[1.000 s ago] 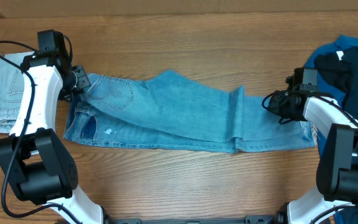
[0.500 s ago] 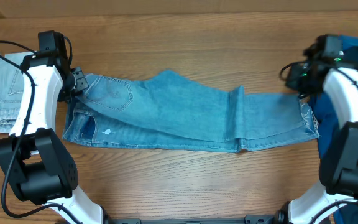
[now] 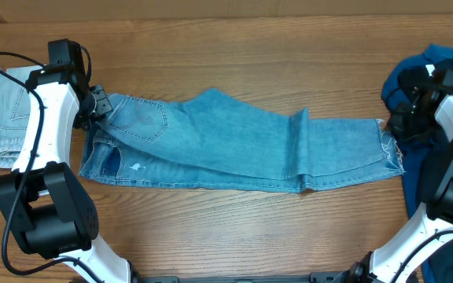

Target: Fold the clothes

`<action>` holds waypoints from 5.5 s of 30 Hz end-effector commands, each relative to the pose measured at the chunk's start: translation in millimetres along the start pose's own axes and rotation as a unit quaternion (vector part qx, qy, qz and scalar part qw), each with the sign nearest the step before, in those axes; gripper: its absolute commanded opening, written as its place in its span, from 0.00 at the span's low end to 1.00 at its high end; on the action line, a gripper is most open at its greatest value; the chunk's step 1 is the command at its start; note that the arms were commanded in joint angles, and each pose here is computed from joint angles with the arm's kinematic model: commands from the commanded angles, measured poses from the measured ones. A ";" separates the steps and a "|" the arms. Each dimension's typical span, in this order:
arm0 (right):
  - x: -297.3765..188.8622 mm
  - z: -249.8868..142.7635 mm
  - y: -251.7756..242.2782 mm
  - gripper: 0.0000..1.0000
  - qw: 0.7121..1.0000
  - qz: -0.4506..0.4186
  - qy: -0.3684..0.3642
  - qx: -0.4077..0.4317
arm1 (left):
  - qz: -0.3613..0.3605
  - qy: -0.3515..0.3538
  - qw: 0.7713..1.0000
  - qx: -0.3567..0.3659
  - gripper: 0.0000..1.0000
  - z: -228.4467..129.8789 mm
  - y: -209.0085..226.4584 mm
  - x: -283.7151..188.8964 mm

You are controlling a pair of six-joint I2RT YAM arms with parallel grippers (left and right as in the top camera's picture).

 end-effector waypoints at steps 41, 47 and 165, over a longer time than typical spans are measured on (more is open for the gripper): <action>-212.0 -19.3 36.7 0.57 0.983 -0.027 0.079 0.163 | -0.051 -0.010 0.999 -0.013 0.26 5.4 -4.7 -0.5; -275.4 -67.5 34.7 0.60 0.985 -0.021 -0.025 0.168 | -0.050 -0.007 0.999 -0.013 0.30 4.5 -4.3 -0.5; -121.0 -9.0 45.3 0.04 0.962 0.122 -0.153 0.188 | -0.091 -0.088 0.992 -0.017 0.04 42.4 -14.1 -48.9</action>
Point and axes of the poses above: each gripper's point midway between its finger pads, its own x axis out along the fingers, its own y axis along the line the jaws close on, z = x × y, the point moved 10 cm from there along -x, back along the fingers, and after that the axes turned 5 degrees about -x, right-handed, at the moved point
